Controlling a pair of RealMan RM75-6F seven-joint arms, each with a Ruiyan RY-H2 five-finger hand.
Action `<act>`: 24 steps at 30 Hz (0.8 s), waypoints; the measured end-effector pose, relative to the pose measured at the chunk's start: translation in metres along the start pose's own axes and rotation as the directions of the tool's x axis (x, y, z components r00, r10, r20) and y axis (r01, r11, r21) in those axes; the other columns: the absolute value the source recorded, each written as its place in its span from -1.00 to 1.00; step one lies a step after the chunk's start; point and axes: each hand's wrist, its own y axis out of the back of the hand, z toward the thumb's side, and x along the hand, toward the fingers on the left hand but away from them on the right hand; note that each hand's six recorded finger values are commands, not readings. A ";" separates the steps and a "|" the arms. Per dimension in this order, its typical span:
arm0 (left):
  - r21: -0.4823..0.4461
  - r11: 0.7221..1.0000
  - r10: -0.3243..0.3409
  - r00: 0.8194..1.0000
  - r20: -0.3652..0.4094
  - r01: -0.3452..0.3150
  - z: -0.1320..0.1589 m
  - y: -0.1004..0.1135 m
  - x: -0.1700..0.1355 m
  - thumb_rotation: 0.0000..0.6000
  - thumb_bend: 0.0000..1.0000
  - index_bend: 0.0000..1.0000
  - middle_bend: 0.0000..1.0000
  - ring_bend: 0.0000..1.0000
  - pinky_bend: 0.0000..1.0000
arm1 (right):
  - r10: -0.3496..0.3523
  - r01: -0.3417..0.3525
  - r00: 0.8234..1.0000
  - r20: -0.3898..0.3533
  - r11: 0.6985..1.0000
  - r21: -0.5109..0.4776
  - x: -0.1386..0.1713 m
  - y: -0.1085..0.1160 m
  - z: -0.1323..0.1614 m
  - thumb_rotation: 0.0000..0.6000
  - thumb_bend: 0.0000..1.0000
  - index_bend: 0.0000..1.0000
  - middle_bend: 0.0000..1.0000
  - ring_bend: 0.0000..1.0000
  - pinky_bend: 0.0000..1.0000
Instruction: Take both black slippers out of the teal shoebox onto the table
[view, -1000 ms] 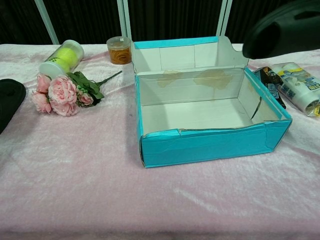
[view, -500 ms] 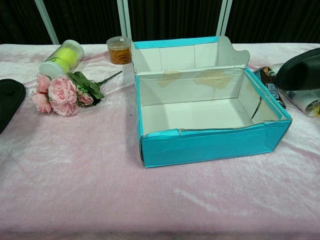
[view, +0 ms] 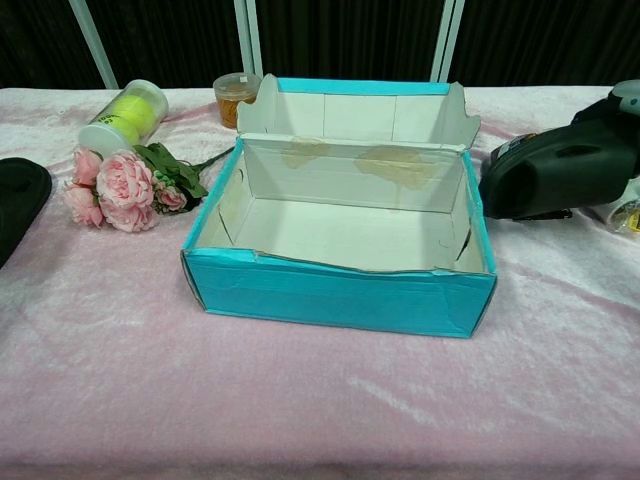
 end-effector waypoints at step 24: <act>0.153 0.988 -0.007 0.998 -0.059 0.016 -0.025 0.019 -0.001 1.00 -1.00 -0.69 -0.61 -0.77 -0.76 | -0.141 0.127 0.981 0.131 0.986 0.106 0.085 0.051 -0.026 1.00 -0.63 -1.00 -1.00 -1.00 -0.71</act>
